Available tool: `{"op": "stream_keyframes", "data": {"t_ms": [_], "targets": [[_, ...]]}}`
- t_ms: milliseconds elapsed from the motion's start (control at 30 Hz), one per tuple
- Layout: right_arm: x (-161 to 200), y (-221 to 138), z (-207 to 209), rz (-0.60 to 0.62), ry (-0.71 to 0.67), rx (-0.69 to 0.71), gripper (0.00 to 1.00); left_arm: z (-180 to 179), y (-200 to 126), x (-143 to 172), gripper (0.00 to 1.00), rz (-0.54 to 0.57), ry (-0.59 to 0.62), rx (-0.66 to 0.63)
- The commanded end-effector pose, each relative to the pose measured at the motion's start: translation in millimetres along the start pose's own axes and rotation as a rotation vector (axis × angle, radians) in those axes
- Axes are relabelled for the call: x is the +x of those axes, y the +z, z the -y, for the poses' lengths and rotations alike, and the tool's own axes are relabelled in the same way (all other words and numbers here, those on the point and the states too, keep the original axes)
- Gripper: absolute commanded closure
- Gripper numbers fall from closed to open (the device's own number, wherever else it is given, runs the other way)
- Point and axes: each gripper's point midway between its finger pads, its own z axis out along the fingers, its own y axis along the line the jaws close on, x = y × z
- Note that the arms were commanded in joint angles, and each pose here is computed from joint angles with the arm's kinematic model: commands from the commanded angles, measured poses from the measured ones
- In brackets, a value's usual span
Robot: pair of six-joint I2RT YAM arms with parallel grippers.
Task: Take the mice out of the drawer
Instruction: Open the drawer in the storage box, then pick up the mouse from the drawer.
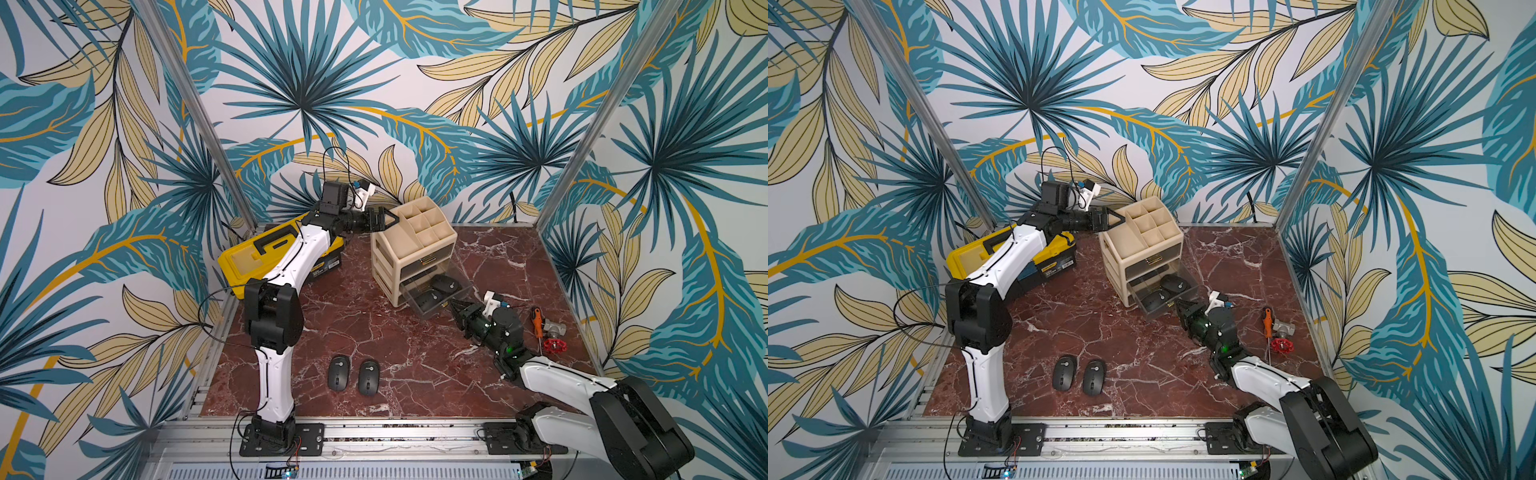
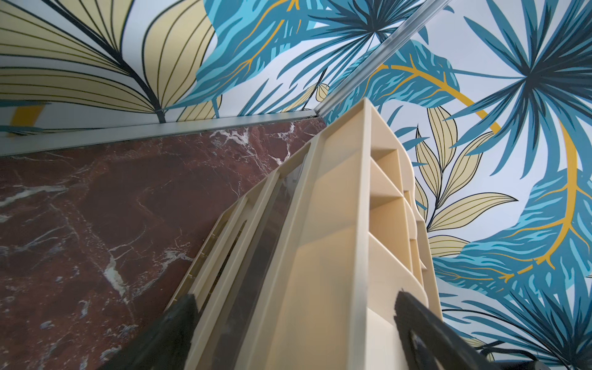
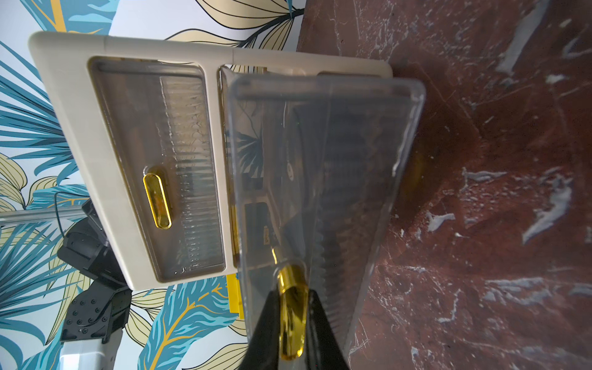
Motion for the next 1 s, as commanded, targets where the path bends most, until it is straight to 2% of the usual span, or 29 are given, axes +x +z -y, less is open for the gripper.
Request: {"op": "stream_keyframes", "data": {"t_ms": [0,167,333,400,567,733,833,967], "targets": [[3.8,-2.8,24.3,-0.015,-0.004,0.074,0.86,27.6,-32.4,-39.2,0.0,0.095,0.097,-0.035],[4.4,-4.4,28.0,-0.017,-0.014,0.087,0.74,37.5,-62.3,-61.2,0.0,0.149,0.14,-0.088],[4.5,-10.0,32.3,-0.019,-0.061,0.129,0.63,57.8,-86.1,-59.7,0.0,0.133,0.213,-0.131],[4.3,-14.2,33.2,-0.021,-0.091,0.149,0.56,68.7,-93.6,-54.8,0.0,0.121,0.243,-0.14],[4.0,-32.0,30.0,-0.04,-0.219,0.228,0.41,107.5,-99.3,-26.4,0.0,0.044,0.381,-0.176],[-6.4,-64.7,8.4,-0.031,-0.452,0.318,0.24,152.9,-94.5,4.9,0.0,-0.021,0.493,-0.157],[-9.5,-81.6,3.5,-0.053,-0.555,0.388,0.18,178.4,-87.1,24.4,0.0,-0.073,0.555,-0.147],[-9.6,-86.0,1.8,-0.067,-0.575,0.403,0.17,197.6,-66.8,52.9,0.03,-0.159,0.612,-0.156]]}}
